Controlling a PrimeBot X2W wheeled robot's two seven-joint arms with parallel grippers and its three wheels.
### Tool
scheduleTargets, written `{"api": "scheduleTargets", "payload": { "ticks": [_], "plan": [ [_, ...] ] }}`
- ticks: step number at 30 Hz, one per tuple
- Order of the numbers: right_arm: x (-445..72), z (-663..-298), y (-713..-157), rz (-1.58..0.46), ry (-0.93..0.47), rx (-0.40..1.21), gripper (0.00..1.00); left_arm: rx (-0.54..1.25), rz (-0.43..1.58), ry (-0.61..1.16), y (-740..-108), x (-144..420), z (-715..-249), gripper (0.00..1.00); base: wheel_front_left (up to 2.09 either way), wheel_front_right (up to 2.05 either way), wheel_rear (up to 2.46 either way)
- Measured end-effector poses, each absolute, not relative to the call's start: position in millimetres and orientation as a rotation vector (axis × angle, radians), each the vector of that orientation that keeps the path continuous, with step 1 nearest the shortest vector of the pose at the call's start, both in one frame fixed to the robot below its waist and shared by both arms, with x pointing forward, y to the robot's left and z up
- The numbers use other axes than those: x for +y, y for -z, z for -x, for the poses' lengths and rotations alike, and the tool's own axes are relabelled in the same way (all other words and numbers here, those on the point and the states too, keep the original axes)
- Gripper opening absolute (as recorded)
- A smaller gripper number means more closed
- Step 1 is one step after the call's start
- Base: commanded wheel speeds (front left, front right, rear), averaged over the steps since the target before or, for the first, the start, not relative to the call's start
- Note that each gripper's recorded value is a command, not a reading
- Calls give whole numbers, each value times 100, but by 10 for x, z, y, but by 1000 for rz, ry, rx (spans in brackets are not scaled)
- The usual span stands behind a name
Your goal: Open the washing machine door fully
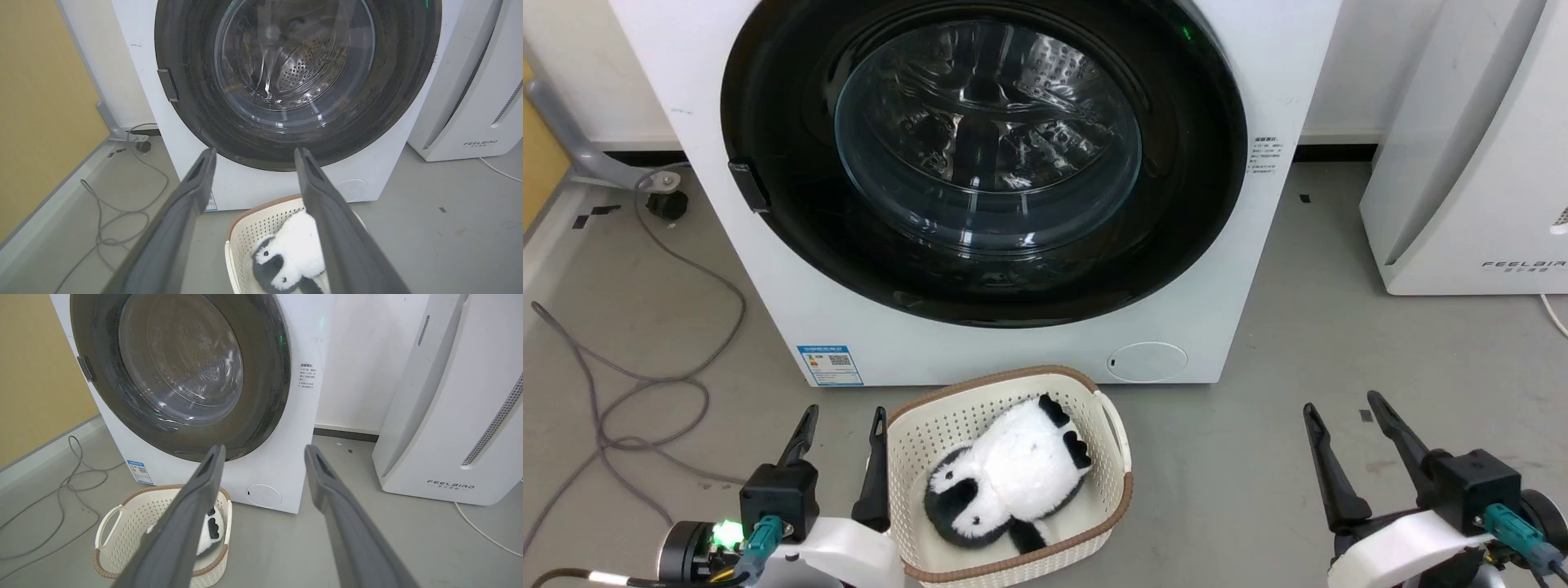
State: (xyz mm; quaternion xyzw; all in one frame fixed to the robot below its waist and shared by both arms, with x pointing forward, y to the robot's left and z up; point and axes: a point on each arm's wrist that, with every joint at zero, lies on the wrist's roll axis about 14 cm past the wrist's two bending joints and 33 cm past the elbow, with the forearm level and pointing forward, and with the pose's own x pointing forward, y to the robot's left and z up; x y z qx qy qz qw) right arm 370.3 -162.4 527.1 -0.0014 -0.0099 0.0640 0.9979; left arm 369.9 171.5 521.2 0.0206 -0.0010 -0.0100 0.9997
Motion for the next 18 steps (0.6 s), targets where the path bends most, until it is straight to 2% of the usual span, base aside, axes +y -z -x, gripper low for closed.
{"api": "scheduleTargets", "payload": {
  "ticks": [18],
  "plan": [
    [-1710,-3867,-5351,-99,-144,-56,100,-1,-33,43,-5138,1655,-3720,100,0,0,0]
  ]
}}
